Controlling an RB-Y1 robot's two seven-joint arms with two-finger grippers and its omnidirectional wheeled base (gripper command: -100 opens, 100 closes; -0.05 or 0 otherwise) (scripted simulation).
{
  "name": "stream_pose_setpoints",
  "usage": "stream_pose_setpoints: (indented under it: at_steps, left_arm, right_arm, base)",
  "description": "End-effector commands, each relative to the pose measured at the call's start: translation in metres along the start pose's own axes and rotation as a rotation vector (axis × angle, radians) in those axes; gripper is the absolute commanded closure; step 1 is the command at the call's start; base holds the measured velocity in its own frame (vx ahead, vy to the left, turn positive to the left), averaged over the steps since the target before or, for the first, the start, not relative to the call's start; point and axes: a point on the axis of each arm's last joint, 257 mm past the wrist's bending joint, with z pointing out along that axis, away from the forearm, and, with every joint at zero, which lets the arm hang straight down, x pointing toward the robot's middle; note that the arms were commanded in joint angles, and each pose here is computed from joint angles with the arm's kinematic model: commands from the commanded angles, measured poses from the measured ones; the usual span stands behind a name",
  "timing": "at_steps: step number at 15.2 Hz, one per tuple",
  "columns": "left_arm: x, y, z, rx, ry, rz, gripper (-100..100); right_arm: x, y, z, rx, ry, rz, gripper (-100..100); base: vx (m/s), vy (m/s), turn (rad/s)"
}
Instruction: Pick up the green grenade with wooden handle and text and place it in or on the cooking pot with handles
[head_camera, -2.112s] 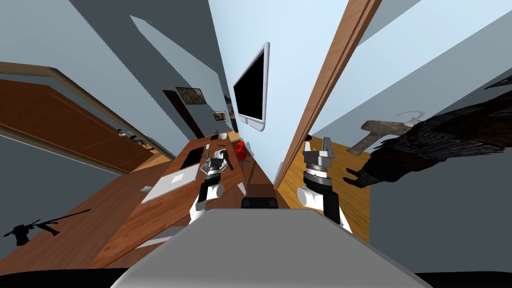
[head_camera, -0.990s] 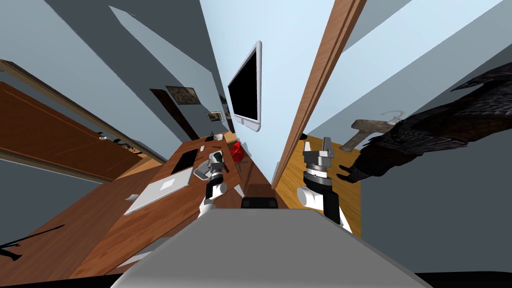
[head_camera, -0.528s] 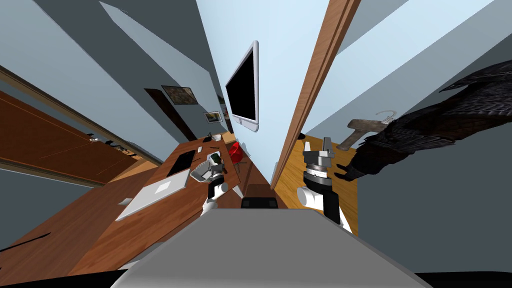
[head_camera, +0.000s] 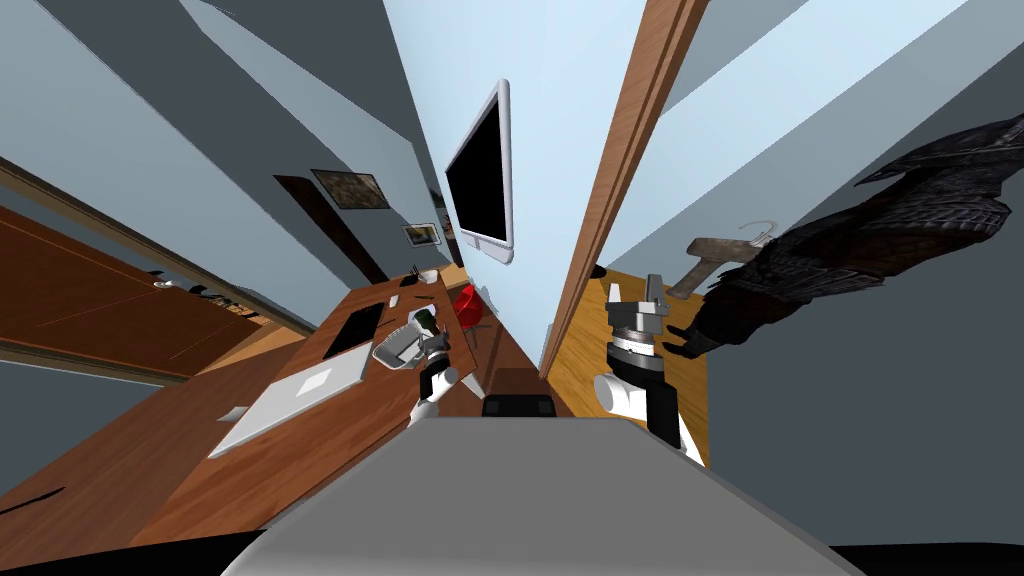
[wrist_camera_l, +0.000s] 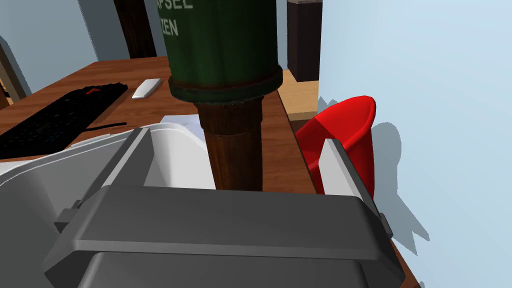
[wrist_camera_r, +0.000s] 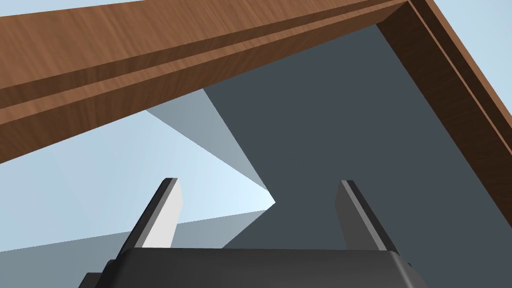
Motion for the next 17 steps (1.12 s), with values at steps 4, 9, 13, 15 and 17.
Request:
stream_pose_setpoints:
  at_steps: [4, 9, 13, 15, 17]
  left_arm:
    - [-0.023, -0.007, -0.001, 0.034, -0.048, -0.063, -100]
    - [-0.047, -0.019, -0.002, 0.079, -0.095, -0.127, -100]
    - [-0.045, -0.028, 0.016, 0.094, -0.098, -0.129, -100]
    - [-0.045, -0.025, 0.011, 0.09, -0.096, -0.129, 100]
    - [-0.046, -0.026, 0.011, 0.092, -0.096, -0.128, 100]
  right_arm:
    - [0.0, 0.0, 0.0, 0.0, 0.0, 0.0, 0]
    - [0.0, 0.0, 0.0, 0.0, 0.0, 0.0, 0]
    - [0.0, 0.0, 0.0, 0.0, 0.0, 0.0, 0]
    - [0.0, 0.0, 0.0, 0.0, 0.0, 0.0, 0]
    - [0.0, 0.0, 0.0, 0.0, 0.0, 0.0, 0]
  base:
    - [0.009, -0.015, -0.03]
    - [0.013, -0.015, -0.035]
    - [0.014, 0.006, -0.044]
    - [0.013, 0.018, -0.022]
    - [0.001, 0.003, 0.009]
